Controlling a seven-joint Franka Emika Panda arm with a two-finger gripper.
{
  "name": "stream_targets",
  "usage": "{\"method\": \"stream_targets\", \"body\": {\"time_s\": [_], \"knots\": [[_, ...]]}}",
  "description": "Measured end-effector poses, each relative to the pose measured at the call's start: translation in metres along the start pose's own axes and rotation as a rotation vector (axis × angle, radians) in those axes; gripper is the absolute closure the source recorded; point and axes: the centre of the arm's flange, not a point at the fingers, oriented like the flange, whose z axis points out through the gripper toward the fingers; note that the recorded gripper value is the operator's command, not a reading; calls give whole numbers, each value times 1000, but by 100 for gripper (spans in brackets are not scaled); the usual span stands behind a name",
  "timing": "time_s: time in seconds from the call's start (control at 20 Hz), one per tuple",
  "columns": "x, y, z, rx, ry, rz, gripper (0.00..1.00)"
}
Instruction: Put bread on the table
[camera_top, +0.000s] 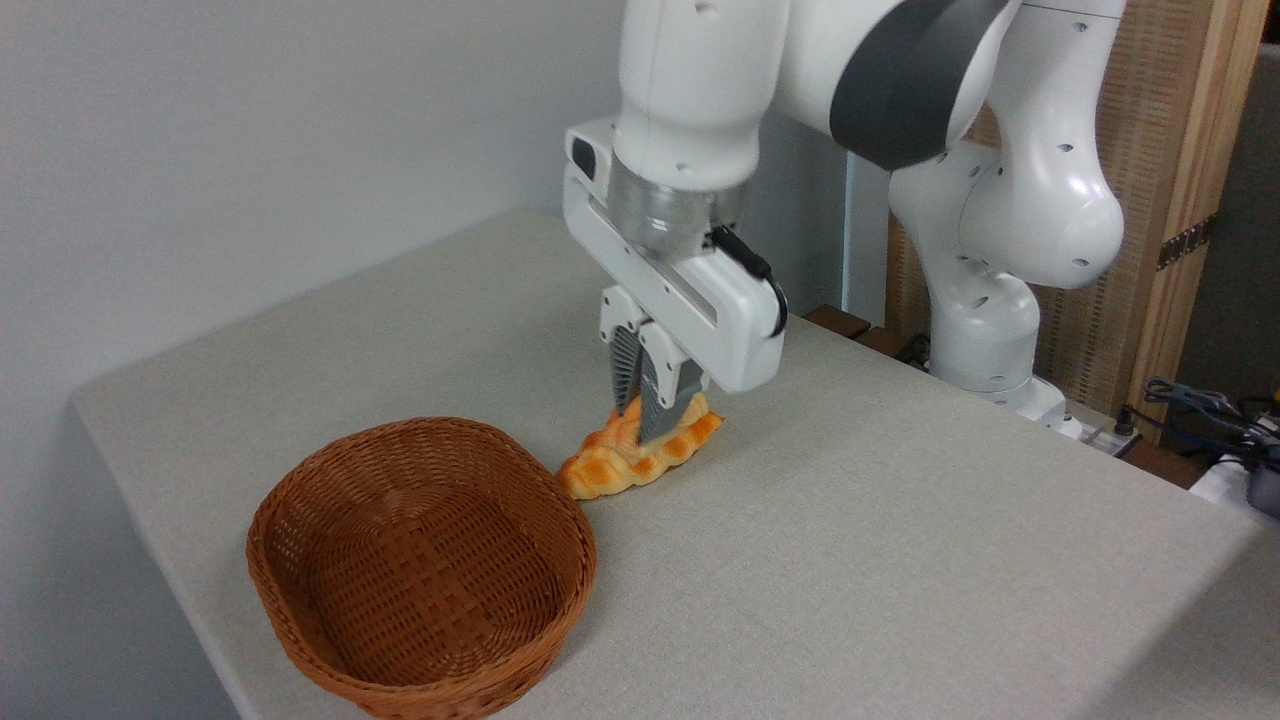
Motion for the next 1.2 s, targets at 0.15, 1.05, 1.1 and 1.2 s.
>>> {"method": "stream_targets", "body": {"time_s": [0.15, 1.05, 1.1, 1.2], "knots": [[-2, 9, 25, -44, -29, 52, 38], [-25, 4, 52, -62, -122, 299, 0], [-27, 3, 51, -62, -120, 300, 0], [-29, 2, 51, -62, -118, 301, 0]]}}
